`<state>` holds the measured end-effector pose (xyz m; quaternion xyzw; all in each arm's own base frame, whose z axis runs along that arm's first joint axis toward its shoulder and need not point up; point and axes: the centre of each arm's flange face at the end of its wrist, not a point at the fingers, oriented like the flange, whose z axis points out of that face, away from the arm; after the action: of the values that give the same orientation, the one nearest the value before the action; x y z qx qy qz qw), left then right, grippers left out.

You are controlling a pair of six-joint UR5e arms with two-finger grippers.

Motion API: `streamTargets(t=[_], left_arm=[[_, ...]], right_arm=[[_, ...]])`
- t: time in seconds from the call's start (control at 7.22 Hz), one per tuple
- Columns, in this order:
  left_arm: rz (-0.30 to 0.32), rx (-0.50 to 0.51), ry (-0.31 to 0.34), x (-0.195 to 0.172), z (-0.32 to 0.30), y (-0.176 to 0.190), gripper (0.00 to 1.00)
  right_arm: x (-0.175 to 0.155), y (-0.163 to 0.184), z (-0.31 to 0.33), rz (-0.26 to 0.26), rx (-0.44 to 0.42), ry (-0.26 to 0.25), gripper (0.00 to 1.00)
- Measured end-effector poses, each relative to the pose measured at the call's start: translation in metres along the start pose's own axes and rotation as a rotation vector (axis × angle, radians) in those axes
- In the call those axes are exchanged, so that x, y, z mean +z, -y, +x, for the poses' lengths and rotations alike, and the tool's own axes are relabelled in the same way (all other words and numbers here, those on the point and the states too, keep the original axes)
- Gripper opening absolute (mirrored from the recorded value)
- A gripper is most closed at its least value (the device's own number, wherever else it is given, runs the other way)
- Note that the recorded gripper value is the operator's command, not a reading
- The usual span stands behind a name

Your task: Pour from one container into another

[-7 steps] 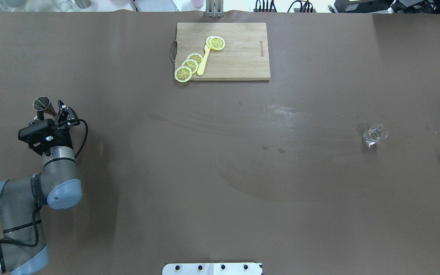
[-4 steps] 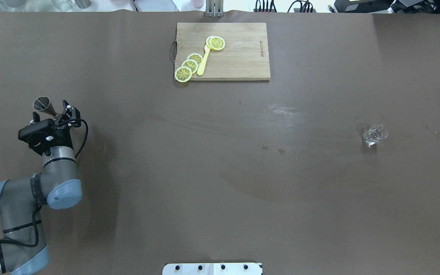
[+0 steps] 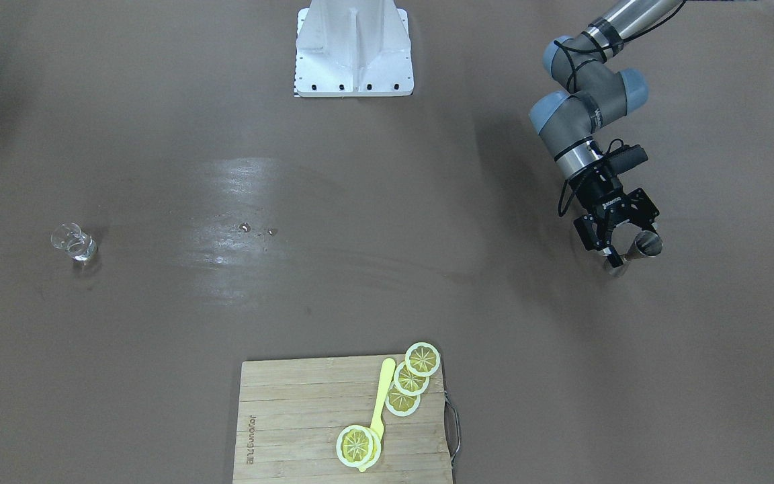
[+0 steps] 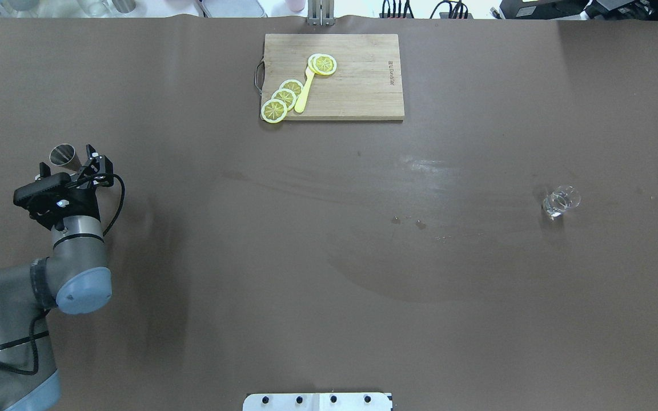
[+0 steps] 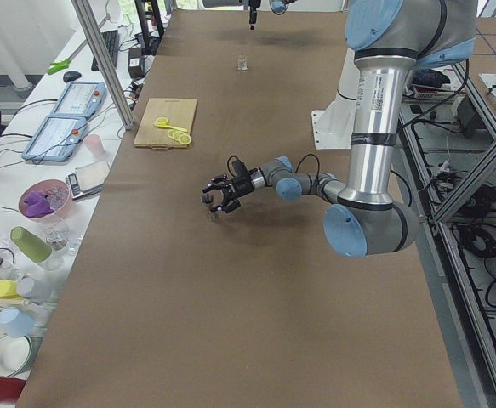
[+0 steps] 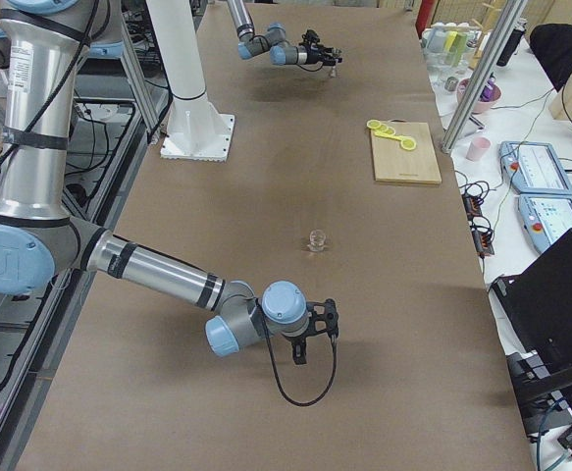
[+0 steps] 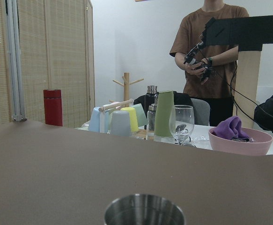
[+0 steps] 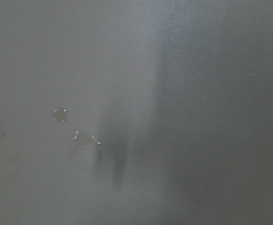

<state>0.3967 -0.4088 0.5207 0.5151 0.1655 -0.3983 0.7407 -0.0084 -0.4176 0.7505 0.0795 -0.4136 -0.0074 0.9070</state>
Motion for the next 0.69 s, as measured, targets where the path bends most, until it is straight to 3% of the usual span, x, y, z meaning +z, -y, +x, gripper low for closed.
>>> streamTargets(t=[0.42,0.69], left_arm=[[-0.004,0.050,-0.020,-0.021,-0.025,0.054,0.97],[-0.016,0.112,-0.028,-0.026,-0.017,0.091,0.97]], right_arm=[[-0.003,-0.002,0.014,-0.103,0.111,-0.039,1.00],[-0.022,0.007,-0.005,-0.180,0.110,-0.050,1.00]])
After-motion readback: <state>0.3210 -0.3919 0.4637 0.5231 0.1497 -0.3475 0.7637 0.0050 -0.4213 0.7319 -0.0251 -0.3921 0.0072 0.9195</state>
